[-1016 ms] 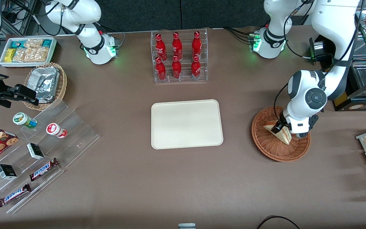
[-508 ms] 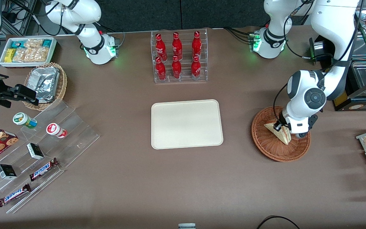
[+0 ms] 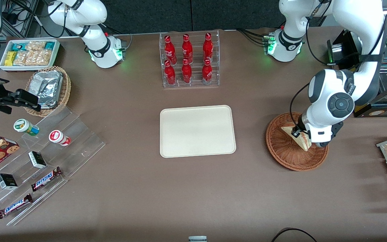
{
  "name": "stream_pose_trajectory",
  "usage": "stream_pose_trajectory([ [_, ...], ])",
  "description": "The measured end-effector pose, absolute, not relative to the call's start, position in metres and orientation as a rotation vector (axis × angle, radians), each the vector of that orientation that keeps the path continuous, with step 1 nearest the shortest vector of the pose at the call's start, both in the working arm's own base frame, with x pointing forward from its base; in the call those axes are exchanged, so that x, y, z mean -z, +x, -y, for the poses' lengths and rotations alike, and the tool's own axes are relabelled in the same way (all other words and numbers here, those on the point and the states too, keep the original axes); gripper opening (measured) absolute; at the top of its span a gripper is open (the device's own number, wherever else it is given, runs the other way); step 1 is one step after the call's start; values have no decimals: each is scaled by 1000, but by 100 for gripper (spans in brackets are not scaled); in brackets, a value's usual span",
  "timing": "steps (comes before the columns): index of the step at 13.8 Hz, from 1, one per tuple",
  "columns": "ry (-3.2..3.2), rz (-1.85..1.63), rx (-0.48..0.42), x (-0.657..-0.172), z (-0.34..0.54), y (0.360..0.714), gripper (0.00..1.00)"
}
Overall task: Place sandwich from basket to tray
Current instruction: 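Lift the sandwich and carry it over the white tray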
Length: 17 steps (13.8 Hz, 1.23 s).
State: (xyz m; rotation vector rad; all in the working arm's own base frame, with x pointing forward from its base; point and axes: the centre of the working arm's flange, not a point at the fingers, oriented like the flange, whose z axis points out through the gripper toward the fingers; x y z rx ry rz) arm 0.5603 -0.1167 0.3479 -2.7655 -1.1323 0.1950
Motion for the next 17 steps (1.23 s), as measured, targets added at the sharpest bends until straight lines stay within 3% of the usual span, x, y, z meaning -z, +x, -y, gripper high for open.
stream_pose_trajectory([
  [7, -2895, 728, -152, -375, 293, 521, 18],
  [17, -2992, 352, -149, -305, 504, 475, 22],
])
